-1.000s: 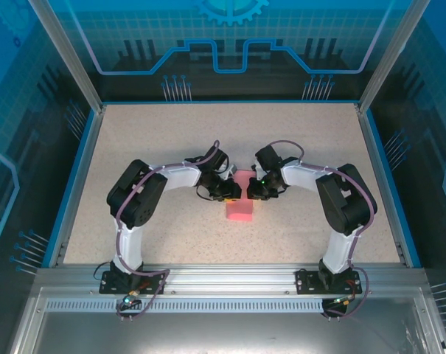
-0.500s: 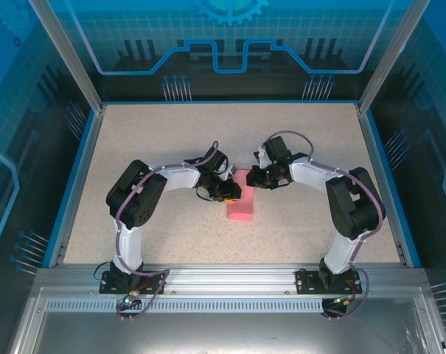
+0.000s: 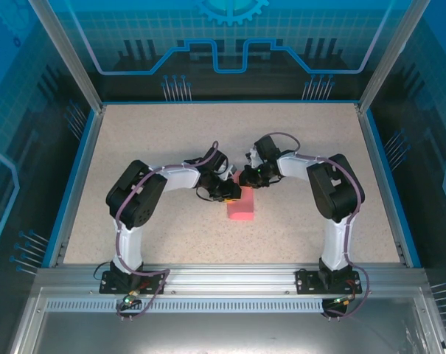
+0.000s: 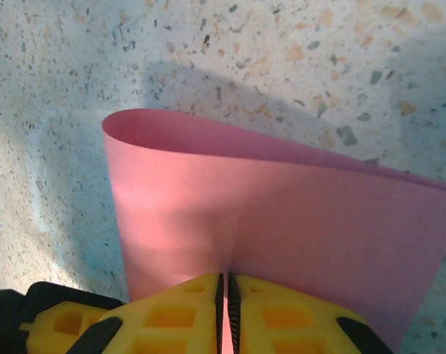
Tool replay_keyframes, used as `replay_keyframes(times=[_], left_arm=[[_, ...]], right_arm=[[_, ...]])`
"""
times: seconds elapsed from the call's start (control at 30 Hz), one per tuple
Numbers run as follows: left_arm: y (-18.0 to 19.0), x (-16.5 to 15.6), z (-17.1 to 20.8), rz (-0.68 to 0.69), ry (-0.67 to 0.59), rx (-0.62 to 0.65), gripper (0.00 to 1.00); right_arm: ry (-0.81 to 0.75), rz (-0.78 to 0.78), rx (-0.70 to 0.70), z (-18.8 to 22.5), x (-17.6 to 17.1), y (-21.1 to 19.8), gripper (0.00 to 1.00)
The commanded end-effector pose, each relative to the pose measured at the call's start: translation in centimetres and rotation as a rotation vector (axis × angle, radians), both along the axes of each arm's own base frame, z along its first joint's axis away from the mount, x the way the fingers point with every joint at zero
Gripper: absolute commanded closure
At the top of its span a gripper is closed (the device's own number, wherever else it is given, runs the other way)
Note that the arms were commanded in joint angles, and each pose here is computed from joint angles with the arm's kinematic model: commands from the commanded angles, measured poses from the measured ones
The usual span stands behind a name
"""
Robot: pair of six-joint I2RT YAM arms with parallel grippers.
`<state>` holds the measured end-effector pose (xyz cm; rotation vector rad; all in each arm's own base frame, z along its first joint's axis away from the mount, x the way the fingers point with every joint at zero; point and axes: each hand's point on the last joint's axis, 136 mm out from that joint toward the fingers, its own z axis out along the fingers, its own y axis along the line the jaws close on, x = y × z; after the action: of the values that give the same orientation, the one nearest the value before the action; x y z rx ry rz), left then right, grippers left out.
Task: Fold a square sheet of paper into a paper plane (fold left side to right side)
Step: Hold the square sheet of paper at the center of the table, then first fold the square sheet of paper in half at the center of the table.
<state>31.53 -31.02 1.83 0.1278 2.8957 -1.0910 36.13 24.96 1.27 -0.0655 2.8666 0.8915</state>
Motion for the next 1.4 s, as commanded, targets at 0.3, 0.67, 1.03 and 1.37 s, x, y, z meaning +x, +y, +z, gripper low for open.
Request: replay_keyframes(times=[0.3, 0.67, 1.03, 1.37], left_arm=[[1.8, -7.6, -1.4, -0.138, 0.057, 0.054, 0.72], [2.1, -11.6, -2.0, -0.179, 0.081, 0.065, 0.72], [2.2, -13.3, -0.1, -0.189, 0.057, 0.021, 0.70], [1.7, -6.0, 4.8, -0.093, -0.061, -0.097, 0.66]], right_arm=[[0.126, -0.044, -0.141, -3.7, -1.6, -2.6, 0.86], [0.129, -0.044, -0.140, -3.7, -1.8, -2.6, 0.86], [0.125, -0.033, -0.135, -3.7, -1.8, -2.6, 0.86], [0.115, -0.017, -0.139, -3.4, -1.9, -2.4, 0.86]])
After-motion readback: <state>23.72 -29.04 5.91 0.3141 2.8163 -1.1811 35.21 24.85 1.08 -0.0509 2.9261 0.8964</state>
